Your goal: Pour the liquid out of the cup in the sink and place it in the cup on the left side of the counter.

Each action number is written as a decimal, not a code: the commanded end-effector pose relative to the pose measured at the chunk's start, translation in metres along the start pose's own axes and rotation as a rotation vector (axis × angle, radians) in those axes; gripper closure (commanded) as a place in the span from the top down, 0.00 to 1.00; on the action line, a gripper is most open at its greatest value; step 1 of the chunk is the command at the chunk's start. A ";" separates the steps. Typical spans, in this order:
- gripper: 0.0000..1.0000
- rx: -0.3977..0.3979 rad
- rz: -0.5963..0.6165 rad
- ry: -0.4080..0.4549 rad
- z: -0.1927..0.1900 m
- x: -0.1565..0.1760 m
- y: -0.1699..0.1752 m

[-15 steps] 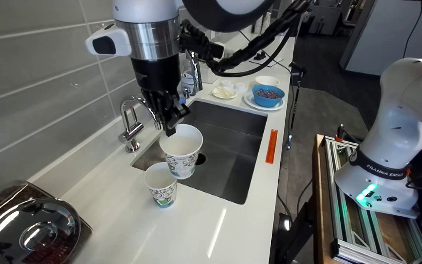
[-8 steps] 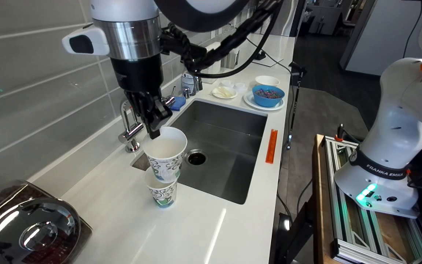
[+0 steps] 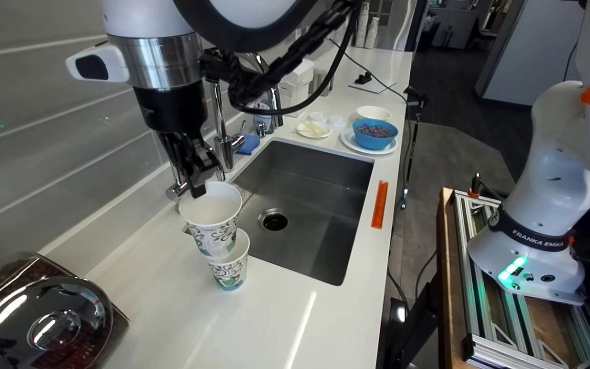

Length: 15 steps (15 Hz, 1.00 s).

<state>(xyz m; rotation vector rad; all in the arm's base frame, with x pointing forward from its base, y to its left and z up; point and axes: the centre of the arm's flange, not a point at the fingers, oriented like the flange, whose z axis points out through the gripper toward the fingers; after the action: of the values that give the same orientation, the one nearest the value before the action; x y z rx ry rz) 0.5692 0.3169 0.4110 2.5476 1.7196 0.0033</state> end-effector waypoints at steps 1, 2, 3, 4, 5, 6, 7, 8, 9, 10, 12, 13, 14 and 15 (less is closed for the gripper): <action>0.01 0.019 0.003 0.002 0.000 0.001 0.014; 0.01 0.020 0.007 0.003 0.000 -0.001 0.016; 0.01 0.019 0.012 0.001 0.000 -0.002 0.019; 0.01 0.018 0.015 0.000 0.001 -0.004 0.021; 0.01 0.015 0.020 -0.004 0.002 -0.006 0.024; 0.01 0.016 0.024 -0.008 0.003 -0.008 0.026; 0.01 0.019 0.028 -0.014 0.004 -0.010 0.027; 0.01 0.026 0.024 -0.021 0.005 -0.012 0.027; 0.01 0.021 0.027 -0.026 0.006 -0.013 0.028; 0.01 0.022 0.026 -0.034 0.007 -0.014 0.027; 0.01 0.025 0.024 -0.037 0.008 -0.015 0.027; 0.01 0.027 0.022 -0.039 0.008 -0.016 0.026; 0.01 0.030 0.020 -0.043 0.009 -0.016 0.026; 0.01 0.034 0.017 -0.045 0.009 -0.016 0.026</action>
<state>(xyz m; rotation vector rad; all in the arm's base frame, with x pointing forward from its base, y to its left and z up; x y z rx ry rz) 0.5869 0.2944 0.4065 2.5795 1.6675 -0.0258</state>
